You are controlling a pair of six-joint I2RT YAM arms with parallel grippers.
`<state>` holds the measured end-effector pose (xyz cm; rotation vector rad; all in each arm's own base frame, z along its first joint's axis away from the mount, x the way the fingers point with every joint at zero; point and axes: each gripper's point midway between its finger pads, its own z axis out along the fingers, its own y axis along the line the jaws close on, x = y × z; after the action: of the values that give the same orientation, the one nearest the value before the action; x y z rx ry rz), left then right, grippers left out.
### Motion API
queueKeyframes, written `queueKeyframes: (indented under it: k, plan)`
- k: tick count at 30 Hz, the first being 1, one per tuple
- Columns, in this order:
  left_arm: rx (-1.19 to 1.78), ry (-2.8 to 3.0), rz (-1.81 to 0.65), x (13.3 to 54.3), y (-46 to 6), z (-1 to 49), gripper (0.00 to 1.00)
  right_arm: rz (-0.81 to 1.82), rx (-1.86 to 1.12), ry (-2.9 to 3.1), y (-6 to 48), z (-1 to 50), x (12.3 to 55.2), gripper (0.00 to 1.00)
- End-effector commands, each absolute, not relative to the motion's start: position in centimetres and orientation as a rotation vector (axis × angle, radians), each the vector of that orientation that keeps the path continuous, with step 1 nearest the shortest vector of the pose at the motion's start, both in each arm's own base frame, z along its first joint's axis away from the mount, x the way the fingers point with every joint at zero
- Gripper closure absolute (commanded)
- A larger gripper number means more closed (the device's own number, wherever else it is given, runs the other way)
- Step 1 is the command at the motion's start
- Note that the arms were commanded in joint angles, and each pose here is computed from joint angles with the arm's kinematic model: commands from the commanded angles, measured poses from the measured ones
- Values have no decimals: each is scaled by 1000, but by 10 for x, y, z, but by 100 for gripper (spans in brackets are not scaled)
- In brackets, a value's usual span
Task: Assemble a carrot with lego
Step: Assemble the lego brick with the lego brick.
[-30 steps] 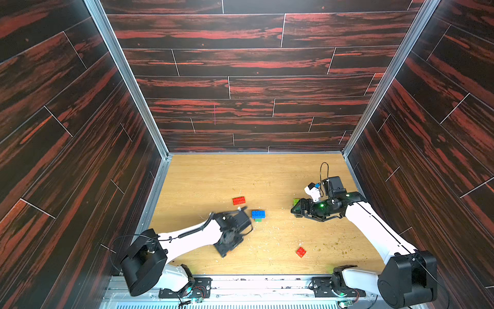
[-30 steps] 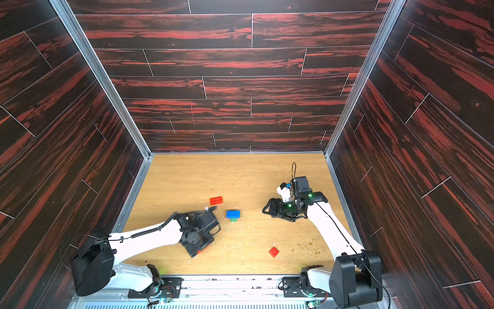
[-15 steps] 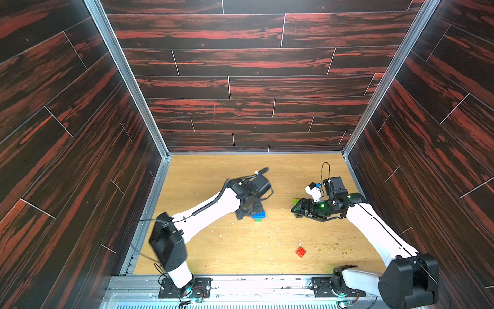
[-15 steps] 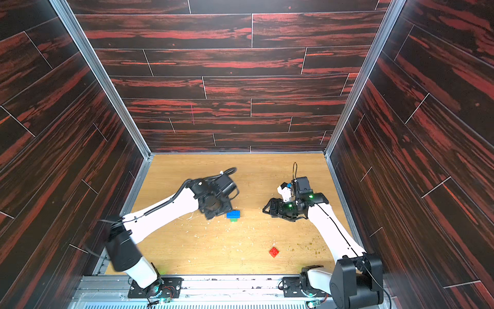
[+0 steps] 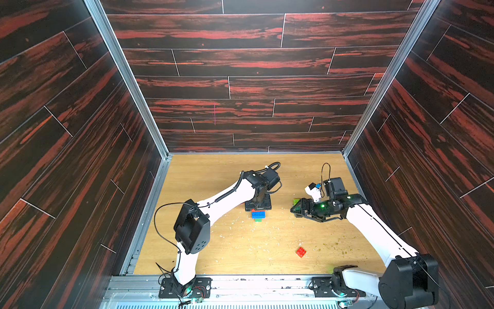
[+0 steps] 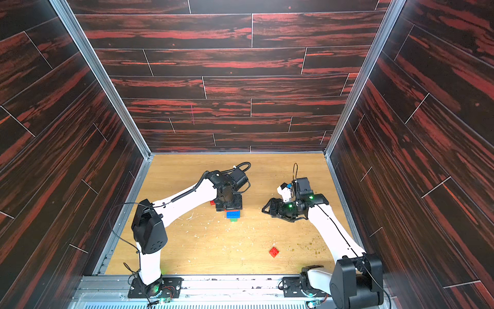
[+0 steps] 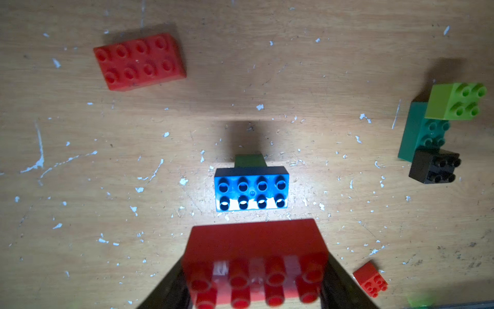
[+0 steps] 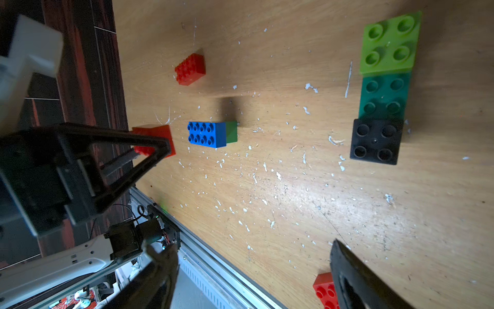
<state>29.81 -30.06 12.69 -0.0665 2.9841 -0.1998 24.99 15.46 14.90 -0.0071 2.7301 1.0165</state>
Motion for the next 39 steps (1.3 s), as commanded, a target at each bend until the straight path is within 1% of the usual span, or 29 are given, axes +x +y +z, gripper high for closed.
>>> queueKeyframes:
  k: [1, 15, 39]
  plan:
    - [0, 3003, -203, 299, -303, 124, 54, 1059, -1, 2726, 158, 149, 248, 10]
    - [-42, 3013, -161, 310, -300, 100, 54, 1056, 14, 2745, 158, 142, 252, 10]
    - [-86, 3080, -145, 301, -293, 88, 55, 1047, 8, 2758, 158, 139, 254, 10]
